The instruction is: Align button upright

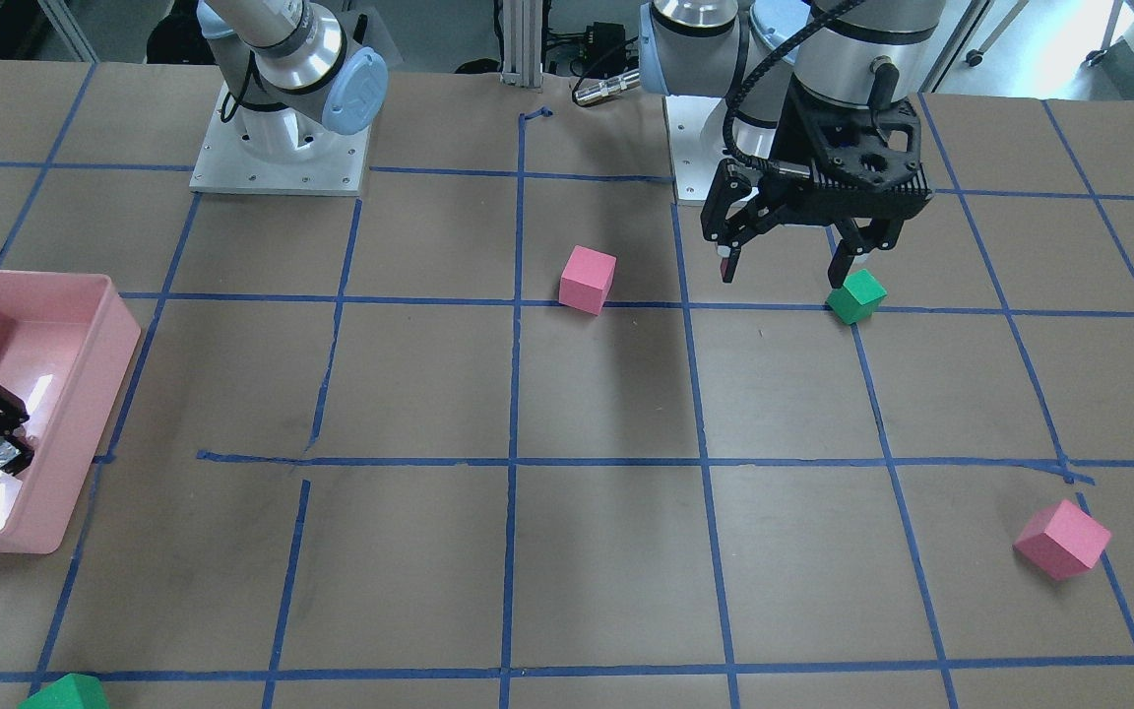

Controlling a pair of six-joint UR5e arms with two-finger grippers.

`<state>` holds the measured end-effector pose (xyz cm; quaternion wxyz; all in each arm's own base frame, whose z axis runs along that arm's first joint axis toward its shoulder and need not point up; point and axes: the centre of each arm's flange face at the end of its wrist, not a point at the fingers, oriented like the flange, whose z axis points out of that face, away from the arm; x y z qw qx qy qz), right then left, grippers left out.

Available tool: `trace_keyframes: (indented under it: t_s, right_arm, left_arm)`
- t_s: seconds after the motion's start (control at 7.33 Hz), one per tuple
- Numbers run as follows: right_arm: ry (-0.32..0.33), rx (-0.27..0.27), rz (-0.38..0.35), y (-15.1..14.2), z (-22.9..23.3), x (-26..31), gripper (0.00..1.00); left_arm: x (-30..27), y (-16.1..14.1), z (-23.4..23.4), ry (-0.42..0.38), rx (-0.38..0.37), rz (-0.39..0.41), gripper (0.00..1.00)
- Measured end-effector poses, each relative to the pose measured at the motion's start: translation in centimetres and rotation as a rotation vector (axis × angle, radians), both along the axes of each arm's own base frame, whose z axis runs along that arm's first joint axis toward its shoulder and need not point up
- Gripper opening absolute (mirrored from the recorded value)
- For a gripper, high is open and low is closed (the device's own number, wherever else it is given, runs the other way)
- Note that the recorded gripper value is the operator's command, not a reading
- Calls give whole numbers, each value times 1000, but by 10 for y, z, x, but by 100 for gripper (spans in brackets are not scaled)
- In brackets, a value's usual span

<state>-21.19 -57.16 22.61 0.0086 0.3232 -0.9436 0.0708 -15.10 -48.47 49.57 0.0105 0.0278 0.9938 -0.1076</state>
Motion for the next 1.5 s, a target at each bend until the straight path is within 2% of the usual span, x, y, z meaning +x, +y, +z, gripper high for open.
trace_keyframes:
  t_s: [0.55, 1.23, 1.5]
  right_arm:
    - [-5, 6, 11, 1, -4, 1, 100]
    - [1, 7, 60, 2, -4, 1, 100]
    - [1, 31, 66, 5, -4, 1, 100]
  left_arm:
    - [0, 0, 0, 0, 0, 0, 100]
    - [0, 0, 0, -2, 1, 0, 100]
    - [0, 0, 0, -2, 1, 0, 100]
